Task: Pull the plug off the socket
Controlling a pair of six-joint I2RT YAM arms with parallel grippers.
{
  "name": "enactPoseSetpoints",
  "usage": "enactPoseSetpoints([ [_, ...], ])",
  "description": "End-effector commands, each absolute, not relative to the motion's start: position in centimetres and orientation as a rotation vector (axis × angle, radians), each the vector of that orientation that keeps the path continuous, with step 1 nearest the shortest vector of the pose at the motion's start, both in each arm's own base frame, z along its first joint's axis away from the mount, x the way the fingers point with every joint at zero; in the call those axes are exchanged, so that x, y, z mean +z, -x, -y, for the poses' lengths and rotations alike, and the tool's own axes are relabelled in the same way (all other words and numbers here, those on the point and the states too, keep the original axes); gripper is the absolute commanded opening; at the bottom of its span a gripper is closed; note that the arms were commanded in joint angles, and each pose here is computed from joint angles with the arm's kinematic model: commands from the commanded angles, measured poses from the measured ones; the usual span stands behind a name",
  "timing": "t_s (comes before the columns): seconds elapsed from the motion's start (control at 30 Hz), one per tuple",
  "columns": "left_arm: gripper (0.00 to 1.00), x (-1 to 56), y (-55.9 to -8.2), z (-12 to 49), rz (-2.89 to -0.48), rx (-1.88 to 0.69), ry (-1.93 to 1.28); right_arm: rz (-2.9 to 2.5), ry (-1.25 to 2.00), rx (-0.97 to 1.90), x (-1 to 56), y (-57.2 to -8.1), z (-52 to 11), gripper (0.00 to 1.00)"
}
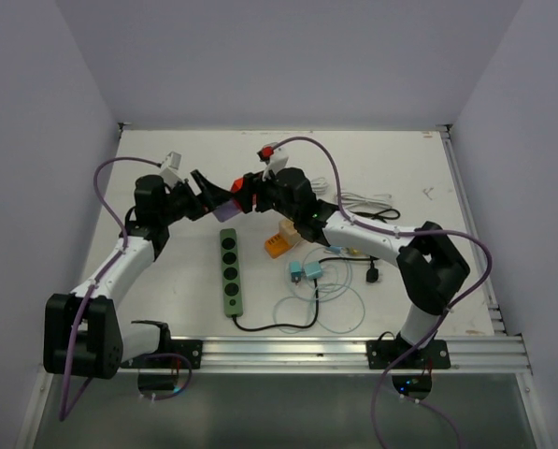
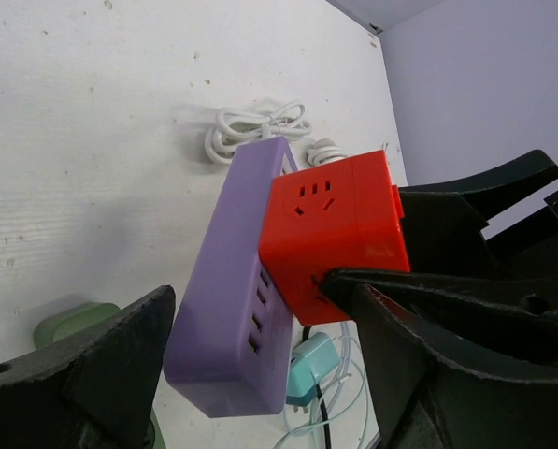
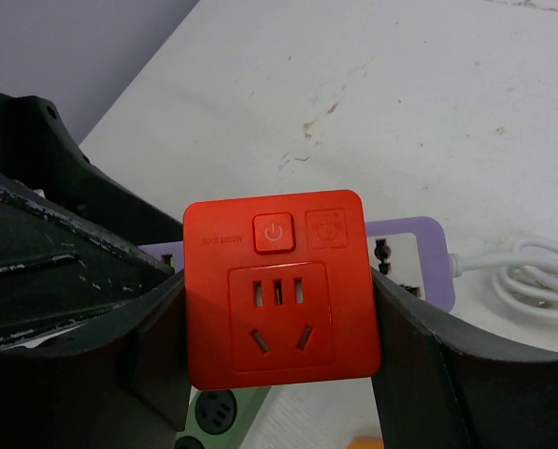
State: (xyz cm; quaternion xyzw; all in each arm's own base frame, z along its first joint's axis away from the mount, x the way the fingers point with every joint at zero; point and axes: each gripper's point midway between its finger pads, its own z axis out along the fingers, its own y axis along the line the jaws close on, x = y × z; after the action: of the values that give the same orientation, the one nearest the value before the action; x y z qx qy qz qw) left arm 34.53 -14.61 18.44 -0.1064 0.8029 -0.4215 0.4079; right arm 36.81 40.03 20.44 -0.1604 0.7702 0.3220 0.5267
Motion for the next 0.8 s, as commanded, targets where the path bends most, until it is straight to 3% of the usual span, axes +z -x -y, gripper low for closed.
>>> enactPoseSetpoints([
  [0.0, 0.79, 20.3, -34.9, 14.8, -1.966, -1.095, 0.239, -1.618, 0.269, 0.833, 27.8, -37.1, -40.2, 0.00],
  [0.2, 0.53, 19.8, -34.2, 14.8, -1.964, -1.095, 0.239, -1.617, 0.253, 0.812, 27.9, -37.3, -40.0, 0.00],
  [0.27, 0.52, 19.2, -34.0, 14.8, -1.976, -1.100, 0.246, -1.608, 0.238, 0.807, 28.2, -37.4, -39.8, 0.00],
  [0.5, 0.66, 19.0, -33.1, 15.5, -1.970, -1.179, 0.249, -1.595, 0.194, 0.794, 28.7, -37.5, -39.3, 0.00],
  [0.6, 0.66, 19.3, -33.1, 15.6, -1.958, -1.192, 0.253, -1.590, 0.192, 0.797, 28.7, -37.4, -39.3, 0.00],
  [0.7, 0.60, 19.3, -33.3, 15.5, -1.955, -1.184, 0.257, -1.585, 0.200, 0.817, 28.6, -37.1, -39.6, 0.00],
  [0.77, 0.49, 19.3, -33.5, 15.5, -1.951, -1.192, 0.262, -1.581, 0.205, 0.828, 28.7, -36.8, -39.7, 0.00],
])
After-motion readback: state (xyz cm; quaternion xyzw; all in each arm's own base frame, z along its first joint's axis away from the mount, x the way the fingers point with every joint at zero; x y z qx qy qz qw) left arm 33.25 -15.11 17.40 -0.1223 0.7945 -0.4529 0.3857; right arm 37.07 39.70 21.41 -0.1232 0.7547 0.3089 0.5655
